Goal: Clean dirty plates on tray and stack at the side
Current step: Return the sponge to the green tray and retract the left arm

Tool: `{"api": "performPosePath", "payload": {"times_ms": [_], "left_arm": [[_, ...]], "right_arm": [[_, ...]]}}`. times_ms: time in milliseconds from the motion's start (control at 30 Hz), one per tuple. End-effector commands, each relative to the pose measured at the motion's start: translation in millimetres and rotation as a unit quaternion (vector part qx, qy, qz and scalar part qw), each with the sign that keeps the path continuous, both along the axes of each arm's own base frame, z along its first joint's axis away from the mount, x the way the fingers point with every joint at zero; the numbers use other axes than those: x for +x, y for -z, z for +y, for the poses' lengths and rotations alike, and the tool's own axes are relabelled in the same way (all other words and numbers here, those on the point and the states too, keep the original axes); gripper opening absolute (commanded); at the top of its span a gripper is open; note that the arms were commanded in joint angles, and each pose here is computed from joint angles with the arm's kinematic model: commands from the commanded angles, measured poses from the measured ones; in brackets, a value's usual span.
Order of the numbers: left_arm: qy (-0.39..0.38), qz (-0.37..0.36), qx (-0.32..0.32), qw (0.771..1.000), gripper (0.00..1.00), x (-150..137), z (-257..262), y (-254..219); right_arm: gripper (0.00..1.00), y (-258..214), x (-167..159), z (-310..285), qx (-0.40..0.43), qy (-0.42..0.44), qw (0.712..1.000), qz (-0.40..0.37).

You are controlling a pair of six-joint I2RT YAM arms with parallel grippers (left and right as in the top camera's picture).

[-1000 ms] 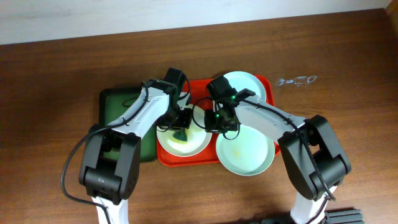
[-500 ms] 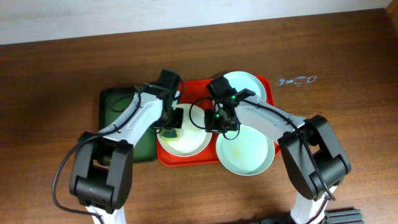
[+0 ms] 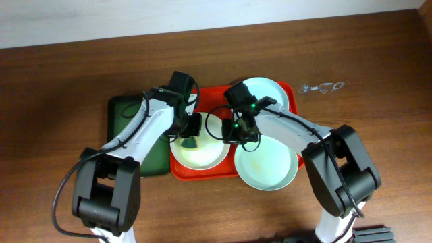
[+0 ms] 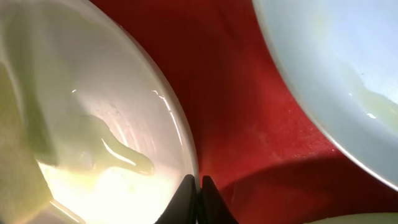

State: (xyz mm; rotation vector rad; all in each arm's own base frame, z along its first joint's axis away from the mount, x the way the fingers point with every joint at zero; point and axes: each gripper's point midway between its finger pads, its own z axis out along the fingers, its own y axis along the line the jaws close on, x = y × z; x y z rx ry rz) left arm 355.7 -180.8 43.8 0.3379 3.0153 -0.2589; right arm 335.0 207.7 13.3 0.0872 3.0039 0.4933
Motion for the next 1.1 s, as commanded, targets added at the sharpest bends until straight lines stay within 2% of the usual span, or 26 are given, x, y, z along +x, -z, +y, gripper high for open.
{"api": "performPosePath", "payload": {"times_ms": [0,133,267,400,467,533,733,833,1067], "left_arm": [[-0.005,-0.004,0.049,0.999,0.00,3.6,16.8,15.0],[-0.008,0.054,0.050,0.997,0.00,-14.0,15.5,52.7],[0.050,0.112,-0.131,0.984,0.00,-34.0,-45.3,31.7],[0.053,0.072,-0.168,0.982,0.00,-6.5,-49.9,-15.8],[0.027,0.019,-0.136,0.990,0.00,19.2,-21.1,-49.6],[-0.004,-0.003,-0.082,0.997,0.00,28.3,14.7,-65.9],[-0.093,0.007,0.079,0.992,0.00,25.5,114.6,-63.8],[-0.112,0.024,0.096,0.989,0.00,18.5,130.9,-52.0],[-0.113,0.052,0.138,0.983,0.00,-10.3,149.3,11.9]], "right_arm": [[0.04,0.5,-1.4,3.2,0.007,-0.008,1.000,0.001],[0.04,0.5,-1.4,3.2,0.007,-0.008,1.000,0.001],[0.04,0.4,-1.3,3.2,0.007,-0.008,1.000,0.001],[0.04,0.4,-1.3,3.2,0.007,-0.008,1.000,0.001],[0.04,0.5,-1.5,3.2,0.007,-0.008,1.000,0.001],[0.04,0.5,-1.5,3.2,0.007,-0.008,1.000,0.001],[0.04,0.4,-1.3,3.3,0.007,-0.008,1.000,0.001],[0.04,0.4,-1.3,3.3,0.007,-0.008,1.000,0.001],[0.04,0.5,-1.4,3.2,0.007,-0.008,1.000,0.001]]}}
